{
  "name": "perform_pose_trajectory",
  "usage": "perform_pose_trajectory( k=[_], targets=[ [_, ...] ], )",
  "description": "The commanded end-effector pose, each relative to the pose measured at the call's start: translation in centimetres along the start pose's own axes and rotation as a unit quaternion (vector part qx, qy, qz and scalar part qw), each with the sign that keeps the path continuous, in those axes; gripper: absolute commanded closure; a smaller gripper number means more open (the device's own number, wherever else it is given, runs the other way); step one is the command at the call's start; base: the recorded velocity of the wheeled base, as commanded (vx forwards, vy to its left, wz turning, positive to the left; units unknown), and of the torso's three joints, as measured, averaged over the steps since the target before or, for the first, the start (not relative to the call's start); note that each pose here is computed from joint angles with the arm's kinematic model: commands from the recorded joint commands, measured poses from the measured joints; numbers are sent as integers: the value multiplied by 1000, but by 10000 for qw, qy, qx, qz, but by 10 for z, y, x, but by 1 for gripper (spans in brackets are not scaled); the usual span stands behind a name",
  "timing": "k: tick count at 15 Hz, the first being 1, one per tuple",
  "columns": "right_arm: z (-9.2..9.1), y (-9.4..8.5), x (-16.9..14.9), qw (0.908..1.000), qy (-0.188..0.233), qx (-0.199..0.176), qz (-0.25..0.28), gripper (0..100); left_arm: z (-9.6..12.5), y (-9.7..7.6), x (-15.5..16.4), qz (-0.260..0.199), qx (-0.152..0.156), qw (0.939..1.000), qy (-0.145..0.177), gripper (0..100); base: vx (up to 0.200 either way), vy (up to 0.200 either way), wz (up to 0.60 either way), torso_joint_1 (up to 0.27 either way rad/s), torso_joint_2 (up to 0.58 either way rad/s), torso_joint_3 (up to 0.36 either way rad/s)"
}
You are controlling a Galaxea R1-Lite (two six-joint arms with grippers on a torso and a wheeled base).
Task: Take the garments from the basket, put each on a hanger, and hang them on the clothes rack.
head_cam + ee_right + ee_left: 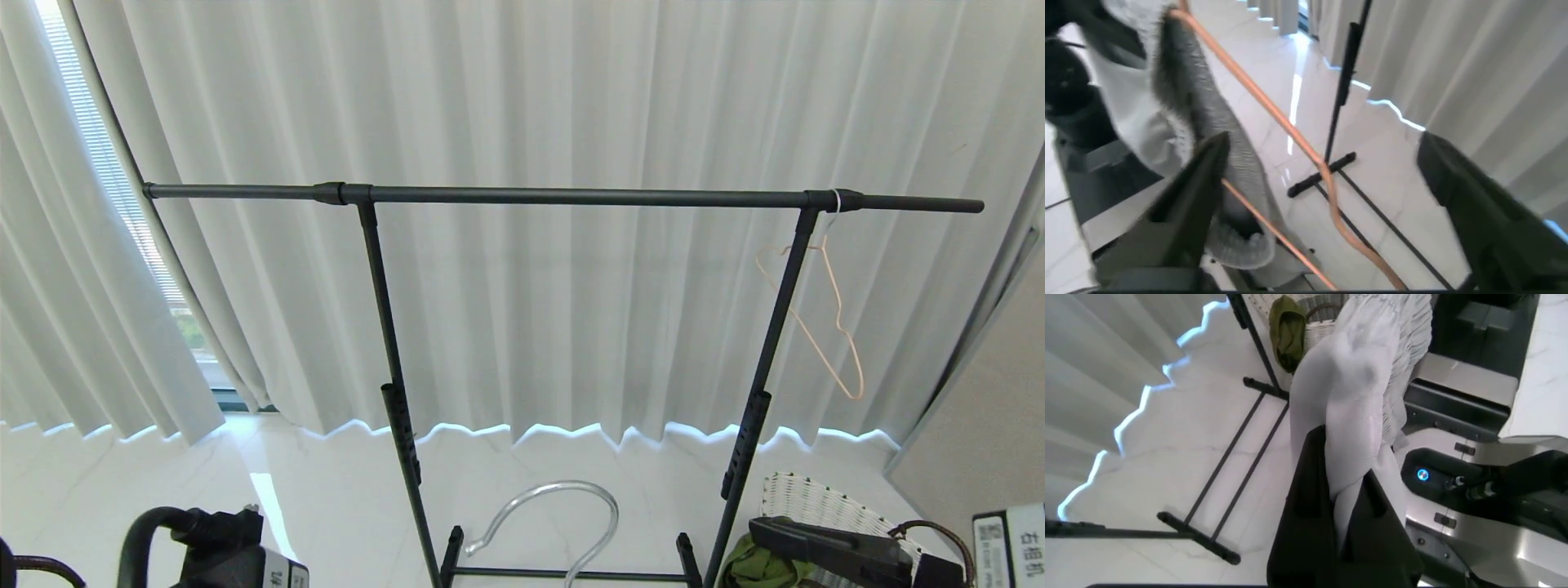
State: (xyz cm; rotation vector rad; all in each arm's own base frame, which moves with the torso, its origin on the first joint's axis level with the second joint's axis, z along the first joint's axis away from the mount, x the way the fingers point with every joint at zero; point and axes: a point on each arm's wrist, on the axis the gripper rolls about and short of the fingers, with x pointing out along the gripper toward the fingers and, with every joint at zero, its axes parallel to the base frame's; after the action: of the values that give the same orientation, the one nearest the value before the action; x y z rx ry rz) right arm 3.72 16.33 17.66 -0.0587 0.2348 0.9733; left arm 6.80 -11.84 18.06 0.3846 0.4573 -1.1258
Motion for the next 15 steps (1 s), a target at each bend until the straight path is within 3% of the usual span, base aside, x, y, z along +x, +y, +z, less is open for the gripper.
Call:
perform_pose_trajectory(
  k=[1,3,7,8,11,15],
  targets=[
    [0,-4,2,9999,29,4,-117,0,-4,3,2,239,-45,9996,128,100,0,0,0,0,0,0],
    [-2,-5,4,9999,70,28,-153,0,-5,8,6,931,-73,9952,306,100,0,0,0,0,0,0],
    [-4,-8,11,9995,179,46,-242,0,12,20,1,1773,-218,9839,48,100,0,0,0,0,0,0],
    [-4,-8,13,9994,199,59,-268,0,14,22,1,1829,-250,9828,33,100,0,0,0,0,0,0],
    [-9,-9,29,9965,429,536,-479,0,41,35,-11,2171,-426,9742,-448,100,0,0,0,0,0,0],
    [-6,-20,65,9882,566,1026,-986,0,58,37,-21,2246,-413,9703,-803,100,0,0,0,0,0,0]
  ],
)
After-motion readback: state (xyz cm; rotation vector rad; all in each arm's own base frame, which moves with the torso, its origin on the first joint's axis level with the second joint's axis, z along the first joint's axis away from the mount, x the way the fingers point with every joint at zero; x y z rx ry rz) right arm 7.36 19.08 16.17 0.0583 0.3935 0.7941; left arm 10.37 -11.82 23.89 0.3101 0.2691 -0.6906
